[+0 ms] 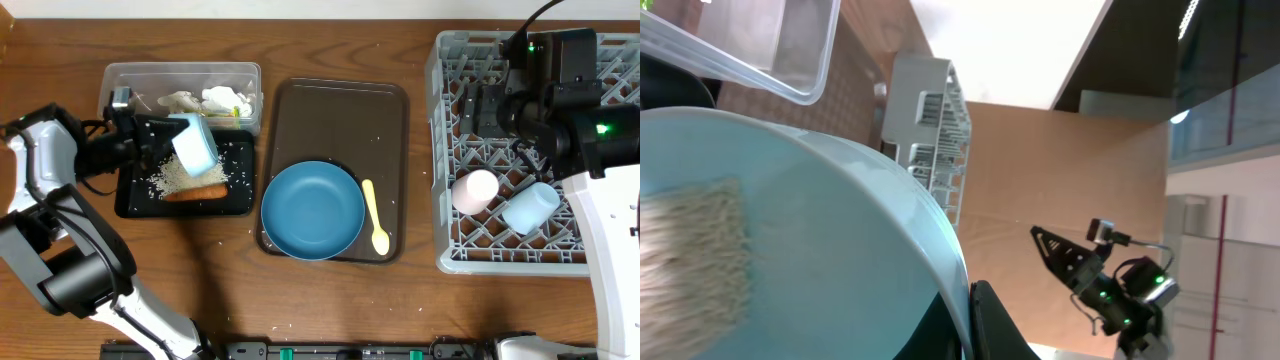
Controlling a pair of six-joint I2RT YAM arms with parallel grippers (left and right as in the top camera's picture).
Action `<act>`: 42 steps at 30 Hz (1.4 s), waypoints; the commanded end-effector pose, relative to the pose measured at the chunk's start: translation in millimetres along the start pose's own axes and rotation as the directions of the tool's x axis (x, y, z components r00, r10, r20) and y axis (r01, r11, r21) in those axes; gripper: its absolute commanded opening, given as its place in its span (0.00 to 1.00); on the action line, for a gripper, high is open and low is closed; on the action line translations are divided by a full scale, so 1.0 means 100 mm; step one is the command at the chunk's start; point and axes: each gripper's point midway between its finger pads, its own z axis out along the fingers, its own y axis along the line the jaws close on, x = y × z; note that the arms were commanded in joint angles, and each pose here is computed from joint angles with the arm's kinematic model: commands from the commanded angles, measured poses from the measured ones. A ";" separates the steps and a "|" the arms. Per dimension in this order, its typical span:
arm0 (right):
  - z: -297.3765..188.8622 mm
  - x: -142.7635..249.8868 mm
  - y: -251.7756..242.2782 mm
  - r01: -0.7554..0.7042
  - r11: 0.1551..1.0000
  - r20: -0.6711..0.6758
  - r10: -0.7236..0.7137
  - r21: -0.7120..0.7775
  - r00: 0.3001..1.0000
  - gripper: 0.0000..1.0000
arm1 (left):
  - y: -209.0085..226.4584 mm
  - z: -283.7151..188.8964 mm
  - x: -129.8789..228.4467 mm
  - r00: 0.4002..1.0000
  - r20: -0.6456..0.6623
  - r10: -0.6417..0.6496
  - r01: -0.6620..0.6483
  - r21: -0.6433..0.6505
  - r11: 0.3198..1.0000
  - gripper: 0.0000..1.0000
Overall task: Sort waste into correct bins and load items into the dishwasher rack
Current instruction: 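Tilt the rice bowl with the left gripper to pour rice onto the black tray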
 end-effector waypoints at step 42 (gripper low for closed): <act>0.02 0.02 0.00 0.018 1.000 -0.008 -0.018 0.005 1.000 0.85 | -0.11 -0.24 -0.16 0.994 0.088 -0.063 0.054 0.091 0.994 0.06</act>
